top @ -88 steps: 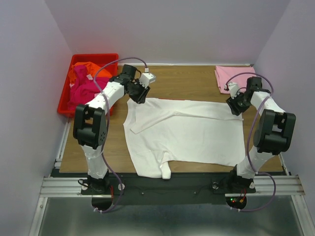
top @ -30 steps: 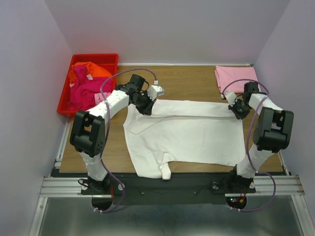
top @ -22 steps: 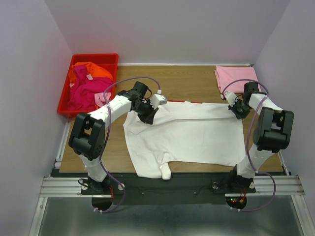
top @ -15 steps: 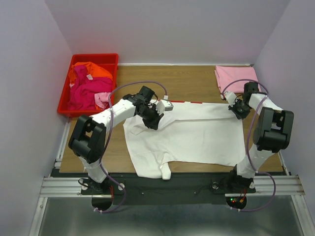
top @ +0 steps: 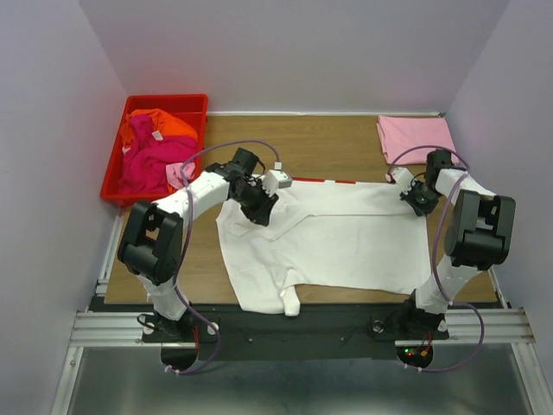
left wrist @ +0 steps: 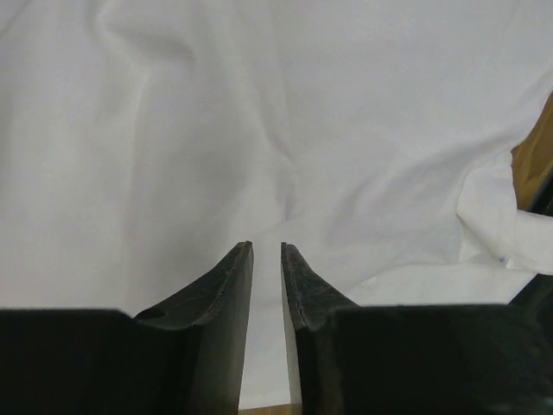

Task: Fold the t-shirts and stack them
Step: Fold the tshirt

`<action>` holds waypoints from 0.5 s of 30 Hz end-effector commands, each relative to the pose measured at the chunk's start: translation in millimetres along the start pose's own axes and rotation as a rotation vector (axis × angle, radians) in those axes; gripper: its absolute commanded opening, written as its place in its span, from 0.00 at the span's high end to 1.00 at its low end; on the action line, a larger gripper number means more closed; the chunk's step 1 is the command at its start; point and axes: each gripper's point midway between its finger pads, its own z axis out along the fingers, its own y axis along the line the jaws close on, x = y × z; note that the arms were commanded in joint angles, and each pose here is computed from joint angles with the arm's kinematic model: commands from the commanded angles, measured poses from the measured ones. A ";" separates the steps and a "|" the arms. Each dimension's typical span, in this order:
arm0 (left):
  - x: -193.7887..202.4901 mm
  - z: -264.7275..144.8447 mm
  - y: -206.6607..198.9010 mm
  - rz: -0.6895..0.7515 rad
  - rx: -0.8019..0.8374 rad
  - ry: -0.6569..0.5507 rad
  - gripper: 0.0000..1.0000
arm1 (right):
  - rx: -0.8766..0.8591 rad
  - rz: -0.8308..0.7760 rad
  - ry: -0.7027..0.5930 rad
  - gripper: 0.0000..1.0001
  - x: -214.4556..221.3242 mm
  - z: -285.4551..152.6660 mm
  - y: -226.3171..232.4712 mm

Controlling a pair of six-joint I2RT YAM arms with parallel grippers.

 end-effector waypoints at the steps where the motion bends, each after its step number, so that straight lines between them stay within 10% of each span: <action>1: -51.0 -60.6 62.1 -0.084 -0.165 -0.211 0.65 | 0.040 -0.006 -0.020 0.99 -5.2 -13.2 -7.2; 3: -61.1 -81.4 99.6 -0.128 -0.238 -0.260 0.60 | 0.041 0.004 -0.027 0.95 -7.7 -13.7 -9.0; 6: -65.5 -94.1 135.0 -0.184 -0.297 -0.283 0.60 | 0.045 0.043 -0.044 0.55 -9.8 -15.8 -11.9; 9: -67.3 -98.0 159.3 -0.242 -0.323 -0.310 0.56 | 0.058 0.156 -0.131 0.38 -17.7 -30.6 -29.3; 15: -59.9 -90.3 188.4 -0.336 -0.311 -0.330 0.55 | 0.012 0.377 -0.272 0.37 -30.4 -52.4 -63.1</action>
